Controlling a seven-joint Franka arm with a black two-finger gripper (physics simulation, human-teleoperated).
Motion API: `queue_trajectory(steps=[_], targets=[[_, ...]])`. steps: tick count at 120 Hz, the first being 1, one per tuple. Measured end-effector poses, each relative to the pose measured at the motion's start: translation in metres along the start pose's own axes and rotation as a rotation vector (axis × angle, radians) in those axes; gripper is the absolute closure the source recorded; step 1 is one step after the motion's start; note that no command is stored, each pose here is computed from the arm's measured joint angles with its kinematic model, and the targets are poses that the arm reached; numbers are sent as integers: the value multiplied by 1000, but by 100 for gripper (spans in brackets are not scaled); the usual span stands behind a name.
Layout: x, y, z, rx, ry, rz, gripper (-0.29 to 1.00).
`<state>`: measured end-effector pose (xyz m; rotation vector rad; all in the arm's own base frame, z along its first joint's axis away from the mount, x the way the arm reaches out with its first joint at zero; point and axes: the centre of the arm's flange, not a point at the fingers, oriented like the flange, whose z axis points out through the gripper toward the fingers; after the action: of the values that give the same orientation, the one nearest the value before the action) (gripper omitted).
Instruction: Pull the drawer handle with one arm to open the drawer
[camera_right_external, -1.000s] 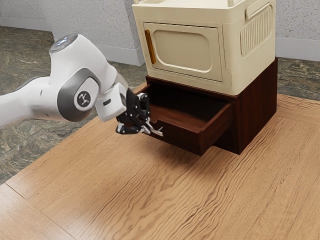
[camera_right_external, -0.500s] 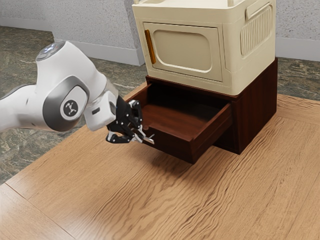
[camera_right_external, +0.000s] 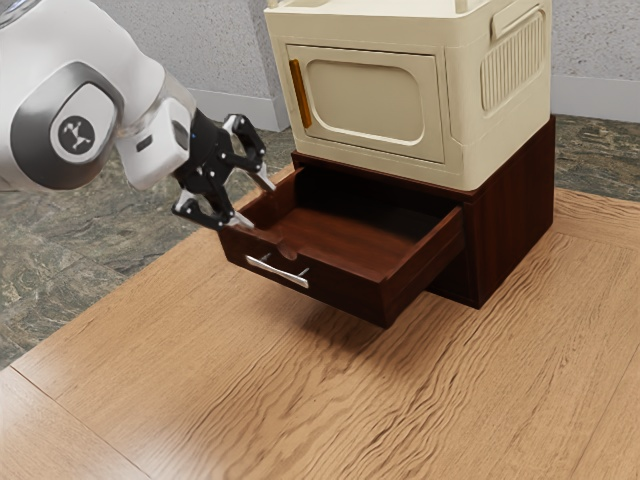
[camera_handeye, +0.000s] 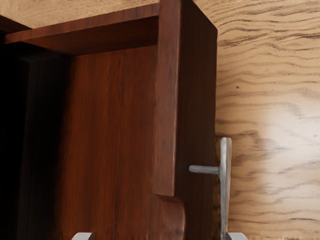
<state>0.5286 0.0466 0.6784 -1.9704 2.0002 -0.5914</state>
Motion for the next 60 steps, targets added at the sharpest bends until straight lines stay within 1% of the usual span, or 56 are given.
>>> queue_trajectory(steps=[7,16,26,37,48,60], targets=[[-1,-23,-12,-35,-24,-1,25],[-1,-48,-10,-129,-73,-15,17],[-2,-47,-2,-252,-107,-74,12],[-13,-37,3,-353,-137,-168,8],[-36,-26,2,-416,-164,-276,5],[-52,-18,-2,-454,-186,-368,3]])
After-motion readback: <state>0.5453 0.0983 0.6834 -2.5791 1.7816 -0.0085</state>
